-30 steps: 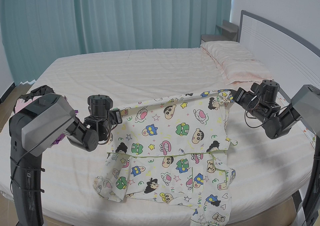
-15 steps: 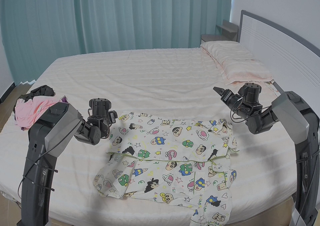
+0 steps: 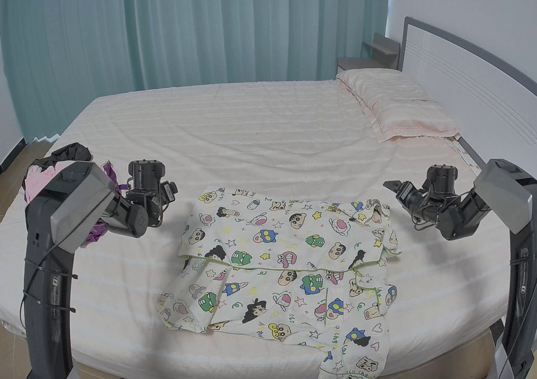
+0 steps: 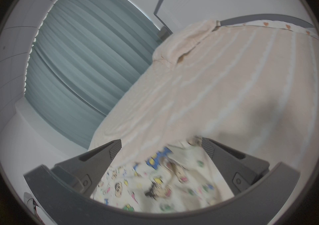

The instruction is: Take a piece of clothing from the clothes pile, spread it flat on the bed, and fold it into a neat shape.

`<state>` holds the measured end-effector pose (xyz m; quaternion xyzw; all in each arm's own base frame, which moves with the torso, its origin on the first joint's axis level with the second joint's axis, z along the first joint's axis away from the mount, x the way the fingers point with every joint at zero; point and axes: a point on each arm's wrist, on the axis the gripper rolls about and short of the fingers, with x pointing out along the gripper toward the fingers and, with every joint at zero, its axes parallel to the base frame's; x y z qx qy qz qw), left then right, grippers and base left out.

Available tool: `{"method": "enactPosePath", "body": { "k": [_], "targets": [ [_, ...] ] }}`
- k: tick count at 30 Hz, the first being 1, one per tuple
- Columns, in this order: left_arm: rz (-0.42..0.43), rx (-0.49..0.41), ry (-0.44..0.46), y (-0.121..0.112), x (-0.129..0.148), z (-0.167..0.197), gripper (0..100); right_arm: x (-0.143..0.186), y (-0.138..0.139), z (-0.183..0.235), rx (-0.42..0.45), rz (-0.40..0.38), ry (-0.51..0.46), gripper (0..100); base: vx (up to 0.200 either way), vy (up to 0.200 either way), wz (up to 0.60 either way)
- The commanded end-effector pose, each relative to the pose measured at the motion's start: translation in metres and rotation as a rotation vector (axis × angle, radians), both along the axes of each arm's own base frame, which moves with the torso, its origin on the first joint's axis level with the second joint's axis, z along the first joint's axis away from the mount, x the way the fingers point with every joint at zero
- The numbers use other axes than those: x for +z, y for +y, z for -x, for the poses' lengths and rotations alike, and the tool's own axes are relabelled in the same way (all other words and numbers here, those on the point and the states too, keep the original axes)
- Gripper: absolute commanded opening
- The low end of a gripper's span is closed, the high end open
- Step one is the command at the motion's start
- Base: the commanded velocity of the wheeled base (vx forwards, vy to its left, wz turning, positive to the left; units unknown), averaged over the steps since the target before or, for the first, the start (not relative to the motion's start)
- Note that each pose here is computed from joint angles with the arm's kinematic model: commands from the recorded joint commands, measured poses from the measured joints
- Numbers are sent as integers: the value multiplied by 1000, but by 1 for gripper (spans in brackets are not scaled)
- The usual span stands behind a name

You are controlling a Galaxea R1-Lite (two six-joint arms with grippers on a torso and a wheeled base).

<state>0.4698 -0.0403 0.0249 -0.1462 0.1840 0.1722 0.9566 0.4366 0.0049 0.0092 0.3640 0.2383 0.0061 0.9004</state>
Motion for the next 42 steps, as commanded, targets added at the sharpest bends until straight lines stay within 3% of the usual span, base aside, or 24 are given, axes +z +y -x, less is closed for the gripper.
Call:
{"method": "enactPosePath", "body": {
  "k": [1,6,11,16,28,42],
  "targets": [
    [235,-69,-36,4,70,78,100,12,-42,86,83,-6,104,100,0,0,0],
    [346,-69,13,1,70,118,100,-10,-48,116,198,21,152,100,0,0,0],
    [443,-54,76,3,64,162,100,-25,-30,126,292,86,163,100,0,0,0],
    [455,-34,106,7,51,187,100,-26,-15,125,271,153,176,100,0,0,0],
    [457,-40,39,13,32,232,100,-45,27,132,321,360,251,100,0,0,0],
    [507,-17,37,12,31,234,100,-44,39,132,302,447,245,100,0,0,0]
  ]
}}
